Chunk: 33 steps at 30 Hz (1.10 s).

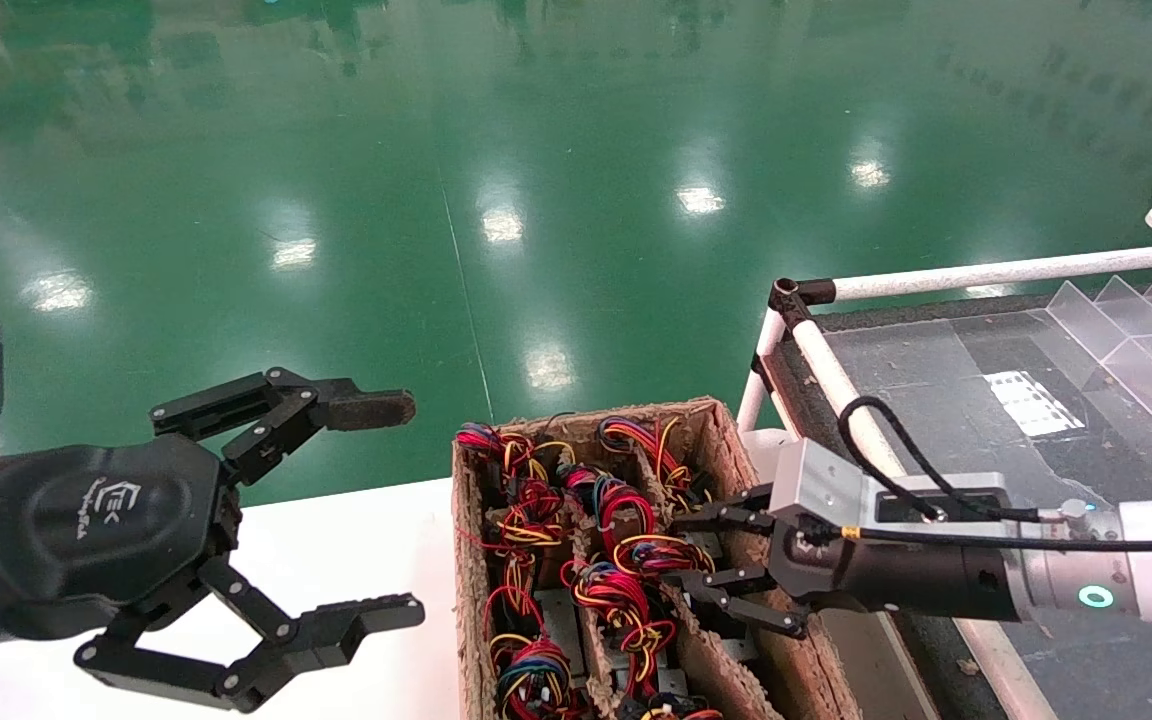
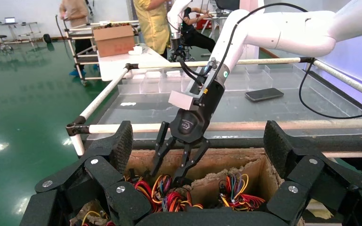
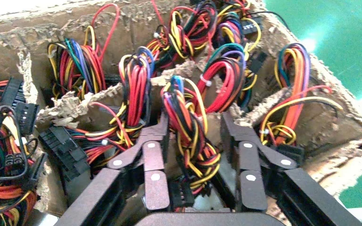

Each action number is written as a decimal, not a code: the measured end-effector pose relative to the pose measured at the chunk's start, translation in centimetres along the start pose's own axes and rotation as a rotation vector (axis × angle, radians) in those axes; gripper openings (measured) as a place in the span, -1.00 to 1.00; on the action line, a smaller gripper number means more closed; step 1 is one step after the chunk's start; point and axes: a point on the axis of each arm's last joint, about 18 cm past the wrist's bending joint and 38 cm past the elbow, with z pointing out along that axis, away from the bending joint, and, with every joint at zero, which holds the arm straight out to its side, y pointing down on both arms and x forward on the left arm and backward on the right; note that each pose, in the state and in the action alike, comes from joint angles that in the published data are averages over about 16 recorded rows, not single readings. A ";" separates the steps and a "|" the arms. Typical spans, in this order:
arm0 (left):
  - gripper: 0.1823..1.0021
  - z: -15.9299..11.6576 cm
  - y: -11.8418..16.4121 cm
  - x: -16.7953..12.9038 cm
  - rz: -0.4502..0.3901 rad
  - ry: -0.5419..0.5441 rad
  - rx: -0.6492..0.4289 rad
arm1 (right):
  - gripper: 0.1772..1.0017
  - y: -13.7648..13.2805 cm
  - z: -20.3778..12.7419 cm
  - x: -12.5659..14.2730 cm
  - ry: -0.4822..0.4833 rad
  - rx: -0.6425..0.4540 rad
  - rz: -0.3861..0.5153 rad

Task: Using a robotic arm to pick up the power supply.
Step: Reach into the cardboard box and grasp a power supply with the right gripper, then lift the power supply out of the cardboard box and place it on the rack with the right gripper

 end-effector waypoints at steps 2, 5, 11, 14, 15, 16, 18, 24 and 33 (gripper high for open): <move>1.00 0.0 0.0 0.0 0.000 0.000 0.000 | -0.15 0.0 0.2 -0.1 -0.004 0.002 -0.003; 1.00 0.0 0.0 0.0 0.000 0.000 0.000 | -0.30 0.1 0.4 -0.2 -0.007 0.006 -0.007; 1.00 0.0 0.0 0.0 0.000 0.000 0.000 | -0.58 0.1 0.5 -0.3 -0.010 0.011 -0.008; 1.00 0.0 0.0 0.0 0.000 0.000 0.000 | -0.69 0.1 0.6 -0.3 -0.009 0.014 -0.006; 1.00 0.0 0.0 0.0 0.000 0.000 0.000 | -0.72 0.1 0.5 -0.3 -0.008 0.016 -0.004; 1.00 0.0 0.0 0.0 0.000 0.000 0.000 | -0.74 0.1 0.5 -0.3 -0.007 0.018 -0.003; 1.00 0.0 0.0 0.0 0.000 0.000 0.000 | -0.77 0.1 0.4 -0.3 -0.004 0.024 0.000; 1.00 0.0 0.0 0.0 0.000 0.000 0.000 | -0.83 -0.3 0.0 -0.1 0.013 0.052 0.007; 1.00 0.0 0.0 0.0 0.000 0.000 0.000 | -0.84 -2.0 -2.3 0.9 0.070 0.138 0.009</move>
